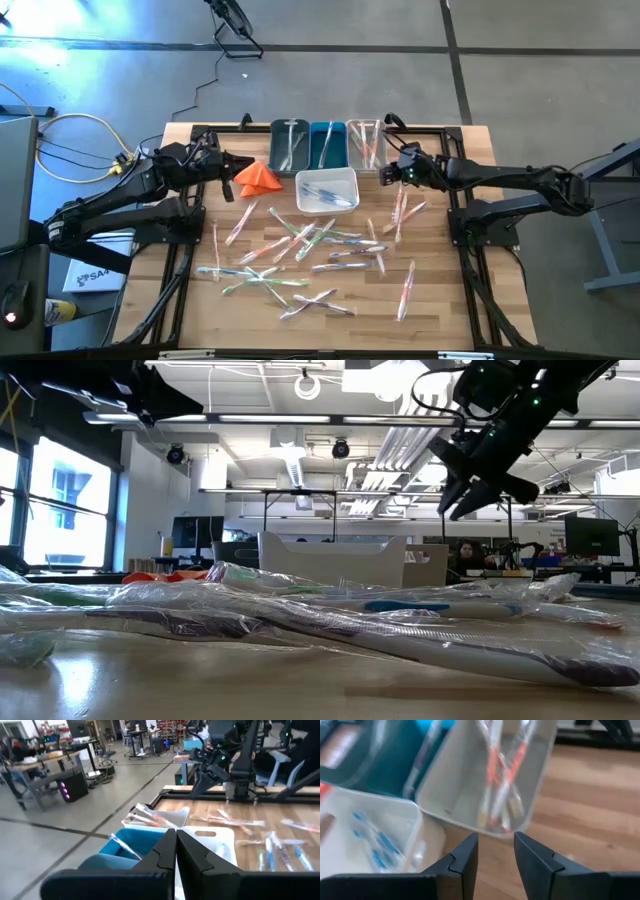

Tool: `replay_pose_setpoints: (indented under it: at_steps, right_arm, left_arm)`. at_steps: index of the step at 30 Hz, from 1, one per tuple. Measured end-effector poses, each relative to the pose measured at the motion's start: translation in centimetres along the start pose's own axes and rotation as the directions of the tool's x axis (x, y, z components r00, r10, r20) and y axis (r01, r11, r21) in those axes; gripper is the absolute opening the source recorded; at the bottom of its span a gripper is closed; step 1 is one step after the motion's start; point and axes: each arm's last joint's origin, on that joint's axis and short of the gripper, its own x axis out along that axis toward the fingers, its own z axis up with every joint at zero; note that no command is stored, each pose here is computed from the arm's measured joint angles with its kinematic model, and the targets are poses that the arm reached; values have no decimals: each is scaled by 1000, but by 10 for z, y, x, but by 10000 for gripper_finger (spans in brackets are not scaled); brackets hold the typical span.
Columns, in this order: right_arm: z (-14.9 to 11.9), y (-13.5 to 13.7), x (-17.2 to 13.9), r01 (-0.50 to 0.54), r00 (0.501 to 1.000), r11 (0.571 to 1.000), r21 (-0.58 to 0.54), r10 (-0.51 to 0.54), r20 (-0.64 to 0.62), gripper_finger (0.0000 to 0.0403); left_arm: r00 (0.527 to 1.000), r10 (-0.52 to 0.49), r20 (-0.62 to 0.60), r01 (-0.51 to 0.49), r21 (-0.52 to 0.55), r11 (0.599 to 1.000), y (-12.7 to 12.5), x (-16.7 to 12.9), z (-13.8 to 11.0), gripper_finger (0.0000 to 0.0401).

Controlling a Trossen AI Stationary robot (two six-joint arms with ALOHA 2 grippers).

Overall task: Pick & Place Toothbrushes
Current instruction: Put the orange toothbrush into the gray bin

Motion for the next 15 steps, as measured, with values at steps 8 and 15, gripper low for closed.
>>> replay_pose_setpoints:
  at_steps: [8,15]
  right_arm:
    - [15,1,3,-91,995,994,60,88,51,119]
    - [18,-6,16,-144,983,966,216,164,-79,119]
  left_arm:
    - [1000,1,6,-1,-29,1000,0,0,1,8]
    - [1000,2,6,-1,-26,1000,0,0,1,8]
